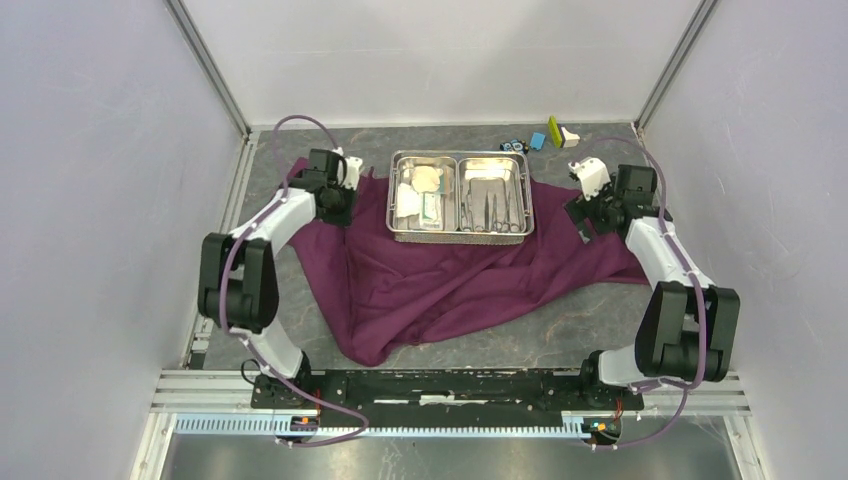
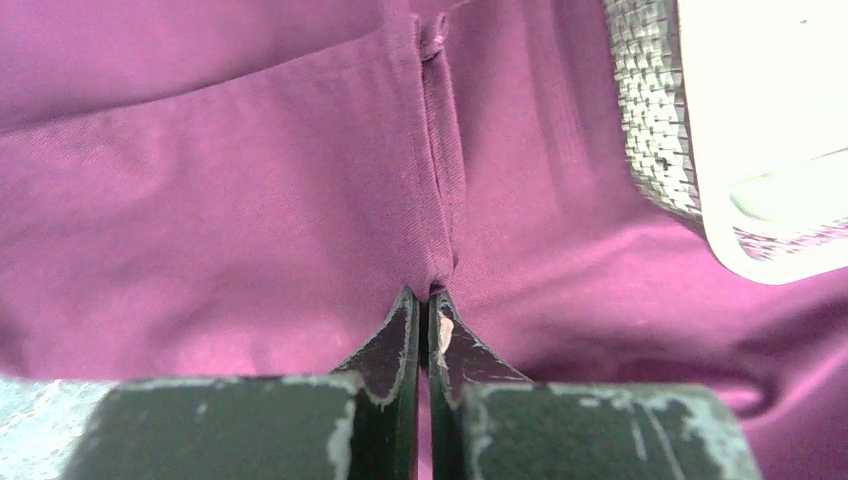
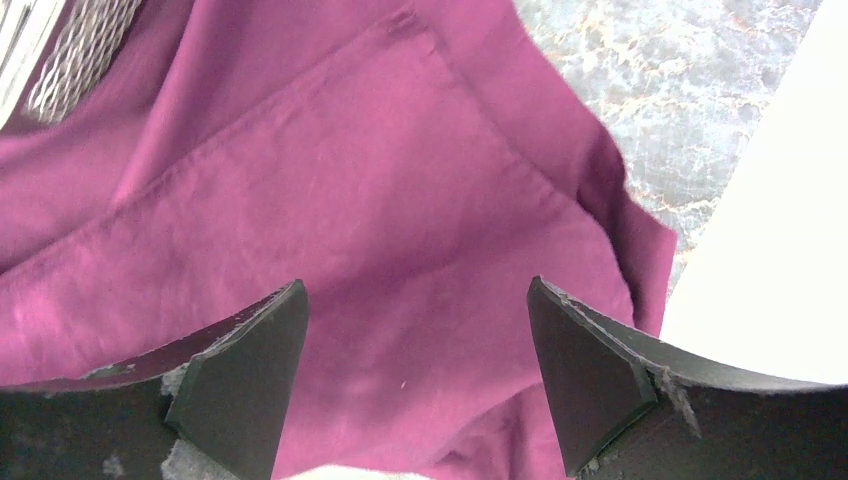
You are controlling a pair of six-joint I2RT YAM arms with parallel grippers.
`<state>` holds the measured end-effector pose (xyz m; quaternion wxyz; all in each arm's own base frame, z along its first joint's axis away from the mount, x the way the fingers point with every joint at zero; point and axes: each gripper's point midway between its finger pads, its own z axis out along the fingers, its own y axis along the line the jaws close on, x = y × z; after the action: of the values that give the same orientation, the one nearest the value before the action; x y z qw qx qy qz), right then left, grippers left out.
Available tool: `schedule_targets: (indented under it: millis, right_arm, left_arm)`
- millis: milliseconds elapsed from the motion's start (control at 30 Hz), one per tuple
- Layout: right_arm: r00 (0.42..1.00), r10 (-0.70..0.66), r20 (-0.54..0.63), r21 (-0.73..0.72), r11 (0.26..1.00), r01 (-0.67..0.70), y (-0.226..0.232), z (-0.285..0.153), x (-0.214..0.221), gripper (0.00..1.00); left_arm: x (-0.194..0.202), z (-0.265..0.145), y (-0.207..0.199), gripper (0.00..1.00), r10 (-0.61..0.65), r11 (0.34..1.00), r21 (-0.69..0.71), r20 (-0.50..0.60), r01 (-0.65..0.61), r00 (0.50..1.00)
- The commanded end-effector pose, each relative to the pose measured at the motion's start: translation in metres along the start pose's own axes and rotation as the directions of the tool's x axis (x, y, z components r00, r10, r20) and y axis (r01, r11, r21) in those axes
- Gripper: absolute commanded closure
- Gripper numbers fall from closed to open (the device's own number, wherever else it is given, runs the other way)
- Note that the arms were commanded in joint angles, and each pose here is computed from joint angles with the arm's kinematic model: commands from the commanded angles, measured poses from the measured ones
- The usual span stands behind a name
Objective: Open and lay out the surgical kit
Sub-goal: Open the surgical kit at the center of the board.
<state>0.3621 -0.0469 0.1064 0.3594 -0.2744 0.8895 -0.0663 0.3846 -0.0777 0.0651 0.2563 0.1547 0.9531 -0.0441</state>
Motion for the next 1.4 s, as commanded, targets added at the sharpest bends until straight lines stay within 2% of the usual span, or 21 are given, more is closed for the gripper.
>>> schedule_targets:
  millis: [0, 233, 533, 600, 800, 900, 1100, 1367]
  right_arm:
    - [0.989, 0.133, 0.069, 0.023, 0.991, -0.134, -0.017, 0.01, -0.036, 0.12]
    - [0.973, 0.216, 0.08, 0.0, 0.976, -0.217, 0.001, 0.051, -0.063, 0.13]
    - [0.952, 0.3, 0.053, -0.017, 0.954, -0.3, 0.004, 0.094, -0.065, 0.15]
    - [0.954, 0.297, 0.038, -0.02, 0.955, -0.296, 0.007, 0.098, -0.06, 0.15]
    - [0.963, 0.268, -0.01, 0.004, 0.963, -0.268, 0.009, 0.105, -0.042, 0.15]
    - [0.969, 0.243, -0.051, 0.031, 0.97, -0.242, 0.007, 0.108, -0.029, 0.15]
    - [0.974, 0.203, -0.099, 0.087, 0.977, -0.195, 0.0, 0.107, -0.01, 0.15]
    - [0.969, 0.215, -0.119, 0.094, 0.974, -0.205, -0.009, 0.106, 0.006, 0.15]
  left_arm:
    - [-0.038, -0.045, 0.01, 0.98, -0.047, 0.999, -0.001, 0.184, 0.048, 0.982]
    - [-0.04, -0.058, 0.001, 0.98, -0.057, 0.998, 0.044, 0.253, 0.047, 0.966]
    - [-0.033, -0.044, -0.001, 0.97, -0.059, 0.997, 0.064, 0.215, 0.046, 0.975]
    - [-0.031, -0.04, -0.001, 0.91, -0.056, 0.997, 0.067, 0.2, 0.044, 0.978]
    - [-0.014, -0.021, 0.0, 0.65, -0.047, 0.997, 0.072, 0.108, 0.04, 0.993]
    - [-0.007, -0.015, 0.002, 0.56, -0.043, 0.997, 0.064, 0.078, 0.038, 0.996]
    - [-0.003, -0.008, 0.006, 0.52, -0.033, 0.999, 0.042, 0.053, 0.031, 0.998]
    - [0.0, -0.01, 0.009, 0.55, -0.049, 0.997, 0.057, 0.038, 0.047, 0.998]
